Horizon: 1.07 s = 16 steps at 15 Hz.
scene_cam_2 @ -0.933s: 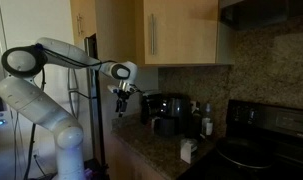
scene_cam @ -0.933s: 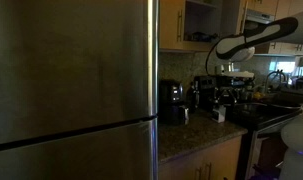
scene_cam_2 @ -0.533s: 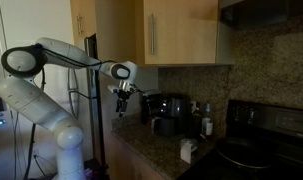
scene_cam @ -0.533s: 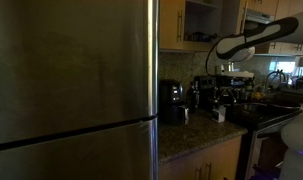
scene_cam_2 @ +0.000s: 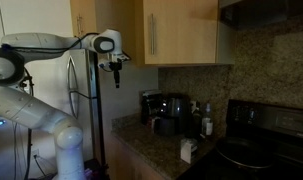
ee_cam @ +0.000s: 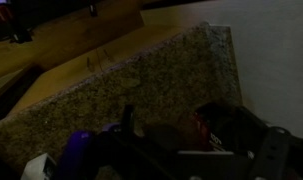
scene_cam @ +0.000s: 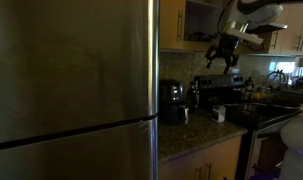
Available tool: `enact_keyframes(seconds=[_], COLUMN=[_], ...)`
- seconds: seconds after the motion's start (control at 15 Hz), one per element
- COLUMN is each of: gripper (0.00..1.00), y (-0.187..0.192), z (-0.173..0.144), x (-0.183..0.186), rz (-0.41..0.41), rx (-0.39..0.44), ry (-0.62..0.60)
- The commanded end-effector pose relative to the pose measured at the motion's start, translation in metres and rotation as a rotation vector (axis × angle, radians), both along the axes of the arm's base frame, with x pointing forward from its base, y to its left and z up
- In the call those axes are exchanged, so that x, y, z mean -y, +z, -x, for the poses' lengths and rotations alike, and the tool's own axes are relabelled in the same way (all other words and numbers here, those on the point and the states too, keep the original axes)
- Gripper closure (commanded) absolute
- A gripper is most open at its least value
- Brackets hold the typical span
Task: Close the cupboard door
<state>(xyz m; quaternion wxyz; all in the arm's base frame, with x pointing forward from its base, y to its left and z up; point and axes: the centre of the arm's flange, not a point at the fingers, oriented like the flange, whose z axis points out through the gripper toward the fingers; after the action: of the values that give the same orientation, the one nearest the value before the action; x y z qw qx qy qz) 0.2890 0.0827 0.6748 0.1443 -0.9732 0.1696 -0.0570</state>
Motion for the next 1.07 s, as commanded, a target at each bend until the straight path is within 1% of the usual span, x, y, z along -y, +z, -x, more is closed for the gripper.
enact_keyframes(seconds=[0.0,0.13,0.2,0.27,0.33,0.4,0.47,0.53,0.6,0.73,0.93,1.0], gripper=[0.00,0.00,0.00,0.00,0.00,0.00,0.00,0.00,0.00,0.00,0.00,0.00], y=[0.070,0.098,0.076,0.085,0.087,0.085,0.079,0.091,0.092,0.111,0.122,0.126], z=[0.061,0.100,0.079,0.094,0.100,0.099,0.086,0.080,0.064,0.065,0.073,0.081], x=[0.045,0.085,0.054,0.065,0.065,0.062,0.066,0.076,0.095,0.144,0.212,0.231], rz=[-0.089,-0.138,-0.089,-0.102,-0.102,-0.096,-0.089,-0.134,-0.202,-0.276,-0.400,-0.449], rx=[0.090,0.129,0.119,0.146,0.158,0.155,0.152,0.185,0.209,0.260,0.311,0.329], ry=[-0.160,-0.264,-0.190,-0.207,-0.207,-0.203,-0.224,-0.273,-0.317,-0.389,-0.523,-0.560])
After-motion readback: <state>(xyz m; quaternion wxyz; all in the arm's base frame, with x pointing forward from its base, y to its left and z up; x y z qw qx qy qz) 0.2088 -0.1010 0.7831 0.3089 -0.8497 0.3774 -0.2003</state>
